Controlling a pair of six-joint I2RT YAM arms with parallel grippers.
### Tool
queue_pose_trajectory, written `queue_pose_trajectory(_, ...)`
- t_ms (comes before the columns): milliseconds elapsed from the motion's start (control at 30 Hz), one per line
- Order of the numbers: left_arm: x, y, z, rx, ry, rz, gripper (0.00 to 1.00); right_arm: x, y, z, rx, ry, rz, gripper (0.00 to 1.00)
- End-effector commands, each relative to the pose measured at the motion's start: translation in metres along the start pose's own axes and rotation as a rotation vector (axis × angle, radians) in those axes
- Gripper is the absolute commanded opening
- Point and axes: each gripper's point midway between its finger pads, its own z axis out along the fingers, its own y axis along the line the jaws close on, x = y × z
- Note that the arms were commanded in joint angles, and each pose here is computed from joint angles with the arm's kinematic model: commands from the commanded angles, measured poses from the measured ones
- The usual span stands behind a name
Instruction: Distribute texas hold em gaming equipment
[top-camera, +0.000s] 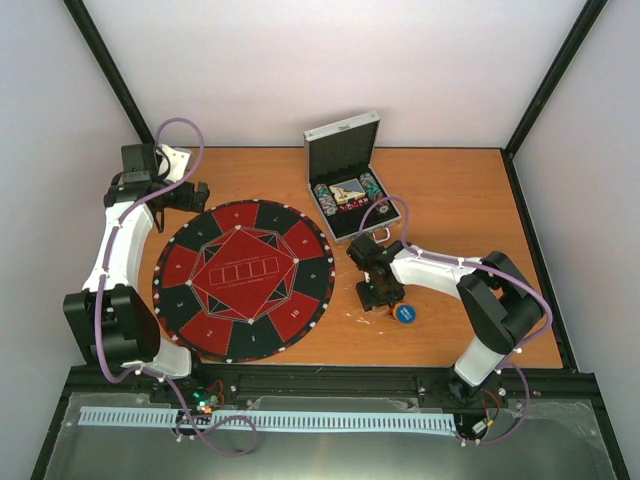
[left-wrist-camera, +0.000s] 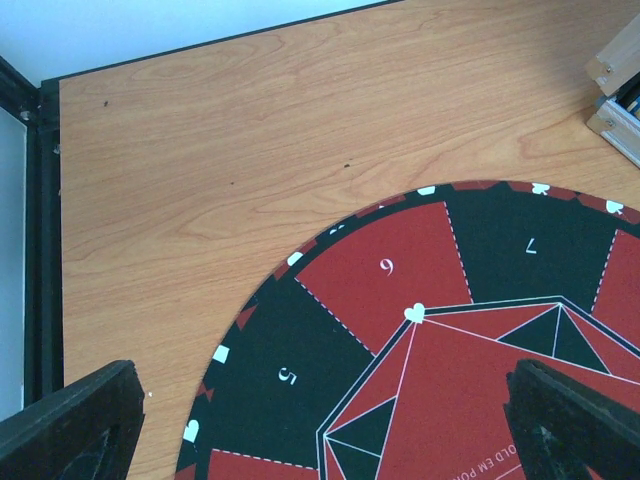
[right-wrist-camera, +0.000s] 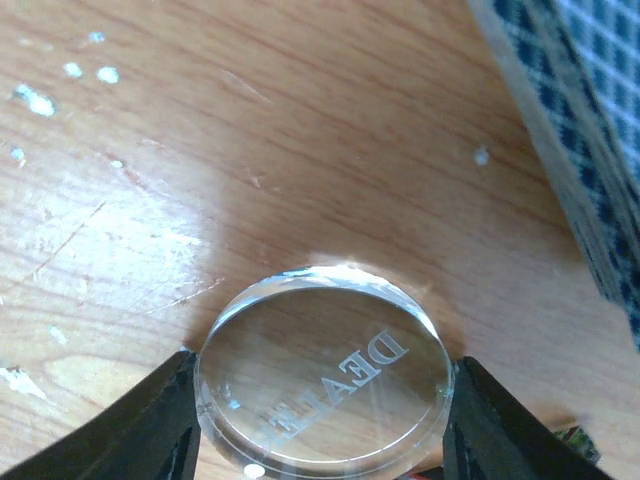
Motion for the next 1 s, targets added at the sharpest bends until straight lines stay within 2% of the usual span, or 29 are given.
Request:
queue_pose_trajectory(0, -0.003, 0.004, -0.002, -0.012, -0.013, -0.004, 1.00, 0.015, -0.001, 0.013, 0.017, 0.066, -0.020, 0.46)
queue_pose_trajectory(167, -0.006, 0.000, -0.004, 0.013, -0.013, -0.001, 1.00, -0.006, 0.017, -0.014, -0.039, -0.023, -0.074, 0.45)
queue_pose_trajectory(333, -0.027, -0.023, -0.023, 0.149, -0.060, 0.014, 1.00, -0.053, 0.044, -0.077, -0.127, -0.264, -0.149, 0.43)
queue_pose_trajectory(433, -0.038, -0.059, -0.044, 0.357, -0.106, 0.039, 0.97, -0.084, 0.060, -0.118, -0.164, -0.450, -0.209, 0.41)
queue_pose_trajectory(567, -0.041, -0.121, -0.078, 0.749, -0.182, 0.002, 0.87, -0.123, 0.079, -0.175, -0.182, -0.713, -0.276, 0.41)
queue_pose_trajectory(667, -0.039, -0.154, -0.090, 0.901, -0.161, -0.012, 0.77, -0.146, 0.096, -0.205, -0.221, -0.860, -0.295, 0.41)
queue_pose_trajectory(767, -0.035, -0.179, -0.089, 0.933, -0.122, 0.009, 0.76, -0.161, 0.117, -0.222, -0.240, -0.947, -0.338, 0.41)
queue_pose_trajectory(967, -0.022, -0.208, -0.077, 1.008, -0.062, -0.009, 0.76, -0.165, 0.156, -0.232, -0.268, -1.013, -0.442, 0.41)
